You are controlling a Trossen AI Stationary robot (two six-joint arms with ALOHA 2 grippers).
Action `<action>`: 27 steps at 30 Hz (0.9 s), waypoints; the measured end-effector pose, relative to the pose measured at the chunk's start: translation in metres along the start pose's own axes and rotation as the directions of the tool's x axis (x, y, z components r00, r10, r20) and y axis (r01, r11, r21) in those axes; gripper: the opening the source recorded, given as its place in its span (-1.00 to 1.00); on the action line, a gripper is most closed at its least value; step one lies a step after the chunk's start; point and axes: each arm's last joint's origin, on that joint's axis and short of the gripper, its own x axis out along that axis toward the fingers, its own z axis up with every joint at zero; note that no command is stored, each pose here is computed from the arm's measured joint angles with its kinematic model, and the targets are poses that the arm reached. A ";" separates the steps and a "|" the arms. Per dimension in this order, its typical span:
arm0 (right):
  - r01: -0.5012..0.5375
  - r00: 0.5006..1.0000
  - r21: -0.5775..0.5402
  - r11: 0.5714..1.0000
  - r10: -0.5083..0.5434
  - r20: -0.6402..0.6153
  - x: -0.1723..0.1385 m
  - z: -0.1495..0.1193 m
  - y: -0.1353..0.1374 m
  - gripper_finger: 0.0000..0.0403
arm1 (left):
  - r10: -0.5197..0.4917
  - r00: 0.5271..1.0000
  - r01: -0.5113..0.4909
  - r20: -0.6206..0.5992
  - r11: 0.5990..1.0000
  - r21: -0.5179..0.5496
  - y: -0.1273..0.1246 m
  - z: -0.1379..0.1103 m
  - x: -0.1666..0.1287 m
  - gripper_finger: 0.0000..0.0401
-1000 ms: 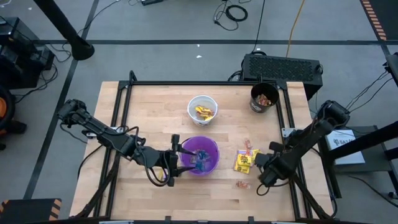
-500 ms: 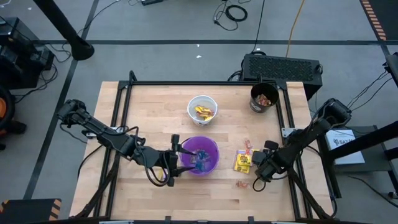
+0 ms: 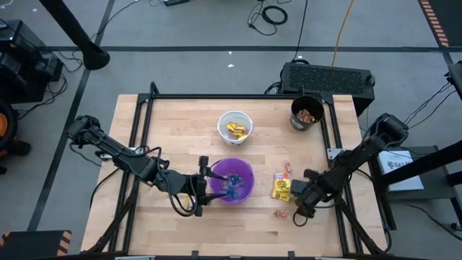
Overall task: Sort candy by brand, put in halloween buckets
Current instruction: Put the yellow candy into the white bucket
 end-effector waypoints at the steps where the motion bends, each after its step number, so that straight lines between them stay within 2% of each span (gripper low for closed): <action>1: -0.036 0.999 0.004 0.999 0.036 0.023 -0.008 0.002 0.003 -1.00 | 0.000 1.000 0.000 0.001 1.000 0.000 0.000 0.000 0.000 0.15; 7: -0.101 0.986 0.057 0.993 0.093 0.136 -0.039 0.009 0.008 -1.00 | 0.000 1.000 0.000 0.001 1.000 0.000 0.000 0.000 0.000 0.15; 13: -0.044 0.985 0.032 0.999 0.038 0.167 -0.038 0.009 0.005 -1.00 | -0.001 1.000 0.001 0.001 1.000 0.000 0.000 0.000 0.000 0.15; 16: 0.028 0.983 0.034 0.999 -0.034 0.180 -0.031 0.009 0.004 -0.96 | -0.001 1.000 0.001 0.000 1.000 0.001 0.000 0.000 0.000 0.15; 19: 0.088 0.981 0.044 0.995 -0.094 0.169 -0.020 0.013 0.005 -0.84 | -0.001 1.000 0.001 0.001 1.000 0.000 0.000 0.000 0.000 0.15; 22: 0.133 0.980 0.072 0.988 -0.142 0.136 -0.009 0.019 0.002 -0.63 | -0.001 1.000 0.001 0.002 1.000 0.000 0.000 0.000 0.000 0.15; 27: 0.104 0.982 0.072 0.992 -0.114 0.149 0.002 0.033 0.004 -0.25 | -0.001 1.000 0.001 0.003 1.000 -0.001 0.000 0.000 0.000 0.15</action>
